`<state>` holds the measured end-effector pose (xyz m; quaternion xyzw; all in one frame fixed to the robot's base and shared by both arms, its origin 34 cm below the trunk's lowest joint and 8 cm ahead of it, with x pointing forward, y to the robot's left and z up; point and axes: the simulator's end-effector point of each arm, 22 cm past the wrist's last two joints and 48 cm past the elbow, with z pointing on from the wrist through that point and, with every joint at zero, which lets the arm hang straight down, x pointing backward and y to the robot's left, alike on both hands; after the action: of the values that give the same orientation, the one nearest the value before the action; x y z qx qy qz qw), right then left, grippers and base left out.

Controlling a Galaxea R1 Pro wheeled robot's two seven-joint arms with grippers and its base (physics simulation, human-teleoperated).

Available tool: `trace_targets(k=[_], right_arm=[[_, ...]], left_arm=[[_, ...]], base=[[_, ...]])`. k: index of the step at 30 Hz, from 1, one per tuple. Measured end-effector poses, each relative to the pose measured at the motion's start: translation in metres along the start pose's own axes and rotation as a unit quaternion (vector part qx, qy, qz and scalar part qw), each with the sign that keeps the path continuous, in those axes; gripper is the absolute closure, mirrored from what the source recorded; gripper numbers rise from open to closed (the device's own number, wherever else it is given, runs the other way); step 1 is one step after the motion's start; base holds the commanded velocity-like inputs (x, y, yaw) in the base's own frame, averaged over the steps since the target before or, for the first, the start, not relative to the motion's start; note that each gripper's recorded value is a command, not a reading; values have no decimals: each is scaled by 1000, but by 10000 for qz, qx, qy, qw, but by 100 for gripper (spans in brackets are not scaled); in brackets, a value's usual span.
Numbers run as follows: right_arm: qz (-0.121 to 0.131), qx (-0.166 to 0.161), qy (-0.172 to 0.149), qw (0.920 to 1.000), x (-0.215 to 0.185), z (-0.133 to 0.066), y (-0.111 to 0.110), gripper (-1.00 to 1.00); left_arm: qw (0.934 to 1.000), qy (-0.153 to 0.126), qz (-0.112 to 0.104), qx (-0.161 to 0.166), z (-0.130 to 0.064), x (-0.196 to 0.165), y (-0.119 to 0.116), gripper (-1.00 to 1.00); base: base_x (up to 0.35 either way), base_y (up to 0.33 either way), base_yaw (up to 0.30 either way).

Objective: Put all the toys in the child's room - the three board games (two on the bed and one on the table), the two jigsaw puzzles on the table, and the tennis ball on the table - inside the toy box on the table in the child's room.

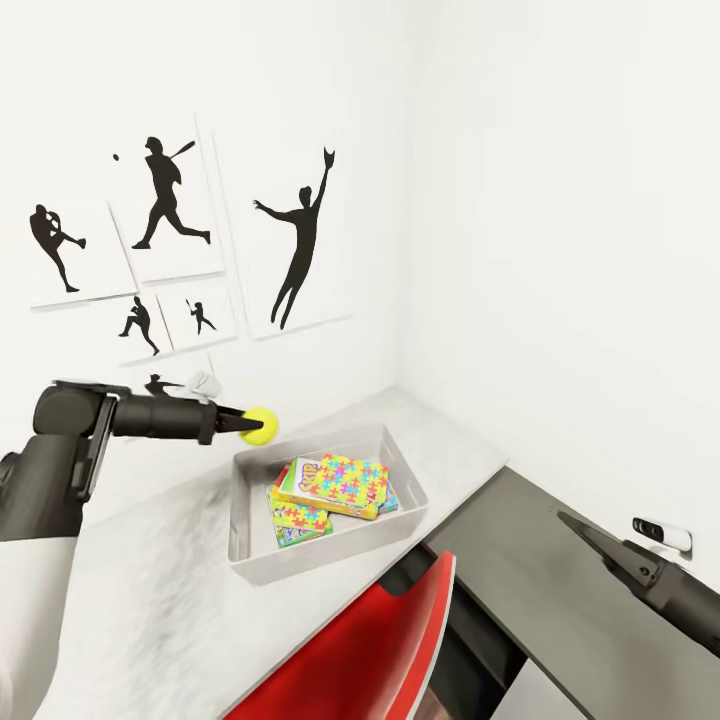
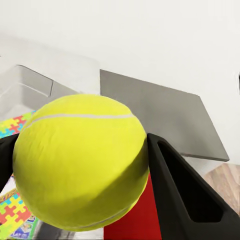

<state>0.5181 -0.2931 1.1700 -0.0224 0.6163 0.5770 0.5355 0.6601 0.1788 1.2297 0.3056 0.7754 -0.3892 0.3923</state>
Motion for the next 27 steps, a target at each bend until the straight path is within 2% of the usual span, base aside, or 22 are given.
trace_targets(k=[8, 15, 20, 23, 24, 25, 27], right_arm=[[4, 1, -4, 10000, 0, 0, 0, -100], [4, 15, -8, 10000, -1, 0, 0, -100], [6, 55, 34, 10000, 1, 5, 1, -100], [293, 468, 214, 9982, 5, 10, -17, -100], [392, 709, 286, 9963, 2, 16, -28, -100], [413, 952, 314, 9941, -8, 25, -39, -100], [283, 1358, 370, 9896, -29, 50, -58, -100]], left_arm=[[9996, 200, -23, -174, 5, 11, 8, 100], [9978, 452, -105, -475, 22, 29, 19, 100], [9971, 505, -138, -550, 26, 33, 23, 100], [9968, 549, -209, -544, 28, 37, 25, 100], [9966, 571, -253, -539, 29, 40, 27, 100], [9963, 595, -301, -533, 30, 42, 28, 100], [9957, 682, -376, -506, 35, 49, 30, 100]], base=[[0, 0, 0], [0, 0, 0], [0, 0, 0], [0, 0, 0], [0, 0, 0], [0, 0, 0], [0, 0, 0]])
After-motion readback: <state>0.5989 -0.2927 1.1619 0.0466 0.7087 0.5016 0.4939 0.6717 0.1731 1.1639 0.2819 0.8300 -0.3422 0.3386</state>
